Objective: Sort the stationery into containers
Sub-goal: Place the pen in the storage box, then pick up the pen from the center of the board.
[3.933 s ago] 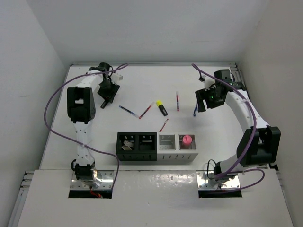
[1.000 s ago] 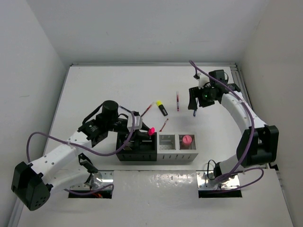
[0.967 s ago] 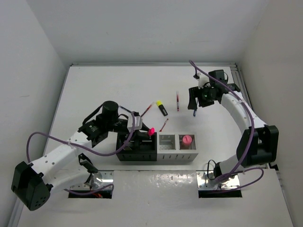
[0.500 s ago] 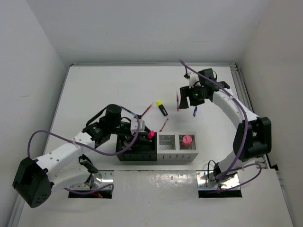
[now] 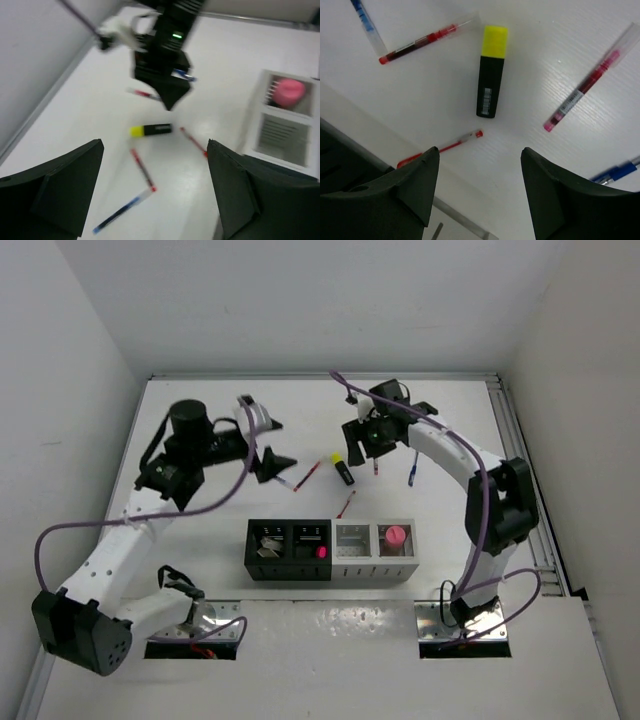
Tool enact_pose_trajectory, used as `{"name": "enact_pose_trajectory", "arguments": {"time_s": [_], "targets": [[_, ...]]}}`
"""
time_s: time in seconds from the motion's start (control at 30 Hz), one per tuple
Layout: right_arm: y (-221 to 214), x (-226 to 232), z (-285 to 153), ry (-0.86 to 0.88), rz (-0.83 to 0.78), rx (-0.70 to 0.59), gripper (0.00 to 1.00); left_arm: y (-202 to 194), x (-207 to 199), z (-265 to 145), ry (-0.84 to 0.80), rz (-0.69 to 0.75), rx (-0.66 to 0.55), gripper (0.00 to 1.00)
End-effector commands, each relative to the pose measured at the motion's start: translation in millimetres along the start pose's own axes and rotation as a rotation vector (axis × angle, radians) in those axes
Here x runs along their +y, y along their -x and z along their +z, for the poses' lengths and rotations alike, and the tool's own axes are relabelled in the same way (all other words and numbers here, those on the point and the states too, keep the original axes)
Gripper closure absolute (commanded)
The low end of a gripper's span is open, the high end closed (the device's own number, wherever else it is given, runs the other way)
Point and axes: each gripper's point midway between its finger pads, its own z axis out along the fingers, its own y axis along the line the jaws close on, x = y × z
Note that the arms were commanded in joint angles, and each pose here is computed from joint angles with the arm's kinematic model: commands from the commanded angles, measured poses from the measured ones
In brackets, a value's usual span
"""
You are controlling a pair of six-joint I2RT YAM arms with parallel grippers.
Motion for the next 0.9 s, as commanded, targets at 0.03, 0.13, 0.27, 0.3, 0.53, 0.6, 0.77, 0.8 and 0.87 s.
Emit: {"name": "enact_pose_trajectory", "arguments": {"time_s": [0.03,0.13,0.27,0.3,0.53,0.6,0.77,0.8,0.87], "targets": [[18,0,24,-0.080,-0.017,-0.007,0.34,-12,79,-23,0.246,-0.197,0.064,0.08],[21,3,41,-0.101,-0.045,0.023,0.34,-32,113,-38,0.322,-0.329,0.143,0.08],[21,10,63,-0.122,-0.077,0.056,0.36,-55,130,-51,0.351,-0.439,0.169,0.08],[20,9,66,-0.128,-0.075,0.062,0.36,-58,136,-61,0.379,-0.446,0.163,0.08],[19,7,92,-0.139,-0.099,0.096,0.37,-72,135,-80,0.433,-0.426,0.131,0.06],[14,0,100,-0.168,-0.109,0.120,0.37,-76,136,-83,0.438,-0.429,0.132,0.06],[12,-10,112,-0.204,-0.115,0.134,0.40,-86,139,-90,0.436,-0.434,0.138,0.06],[10,-10,116,-0.206,-0.116,0.141,0.43,-87,138,-90,0.433,-0.434,0.138,0.06],[9,-12,120,-0.209,-0.116,0.145,0.46,-91,142,-94,0.442,-0.442,0.142,0.06]]}}
